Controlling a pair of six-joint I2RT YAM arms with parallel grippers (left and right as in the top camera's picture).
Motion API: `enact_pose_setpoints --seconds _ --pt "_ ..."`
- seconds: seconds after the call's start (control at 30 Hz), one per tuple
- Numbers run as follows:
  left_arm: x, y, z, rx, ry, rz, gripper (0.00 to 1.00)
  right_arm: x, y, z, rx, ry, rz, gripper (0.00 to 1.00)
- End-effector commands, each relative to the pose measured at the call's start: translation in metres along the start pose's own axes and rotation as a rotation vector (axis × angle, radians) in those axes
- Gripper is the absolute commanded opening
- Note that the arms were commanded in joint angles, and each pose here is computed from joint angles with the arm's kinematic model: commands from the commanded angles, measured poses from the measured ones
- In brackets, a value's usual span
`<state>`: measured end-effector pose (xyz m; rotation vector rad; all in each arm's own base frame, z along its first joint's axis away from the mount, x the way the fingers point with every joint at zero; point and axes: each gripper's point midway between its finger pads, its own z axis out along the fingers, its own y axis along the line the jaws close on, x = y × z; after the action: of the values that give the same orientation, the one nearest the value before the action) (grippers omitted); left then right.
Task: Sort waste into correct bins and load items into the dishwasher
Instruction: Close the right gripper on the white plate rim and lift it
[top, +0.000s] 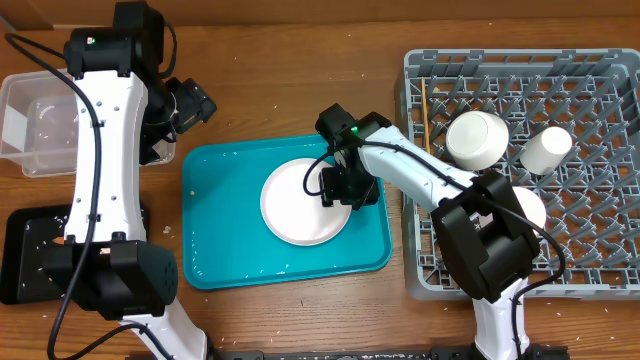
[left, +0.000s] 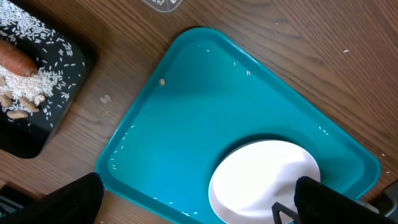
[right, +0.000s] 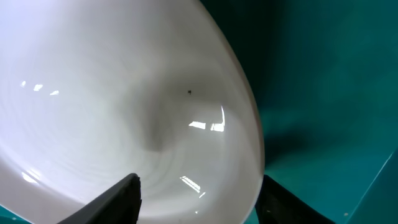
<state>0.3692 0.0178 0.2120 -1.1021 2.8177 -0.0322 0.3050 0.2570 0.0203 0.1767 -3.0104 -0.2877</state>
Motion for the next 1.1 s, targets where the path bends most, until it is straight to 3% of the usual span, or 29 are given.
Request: enact_pose_setpoints --seconds 0.0,0.27,0.57,0.73,0.8,0.87,1.07 --pt "0.002 -0.001 -0.009 0.023 -0.015 -0.003 1.0 -0.001 -0.008 0.004 0.044 -0.005 0.003 0.58" --pt "0.002 -0.001 -0.009 0.023 -0.015 -0.003 1.0 -0.003 -0.01 0.004 0.054 -0.016 0.002 0.48" --pt "0.002 -0.002 -0.009 0.023 -0.015 -0.003 1.0 -0.001 -0.018 0.018 0.07 -0.023 0.002 0.48" --pt "0.002 -0.002 -0.009 0.023 -0.015 -0.004 1.0 0.0 -0.018 0.018 0.071 -0.021 0.003 0.31" --pt "0.002 -0.002 -0.009 0.023 -0.015 -0.003 1.0 0.0 -0.019 0.018 0.072 -0.019 0.003 0.14" --pt "0.002 -0.002 -0.009 0.023 -0.015 -0.004 1.0 0.0 -0.018 0.016 0.071 -0.02 0.003 0.04" --pt "0.002 -0.002 -0.009 0.023 -0.015 -0.004 1.0 -0.01 -0.02 -0.011 0.092 -0.041 0.02 0.04"
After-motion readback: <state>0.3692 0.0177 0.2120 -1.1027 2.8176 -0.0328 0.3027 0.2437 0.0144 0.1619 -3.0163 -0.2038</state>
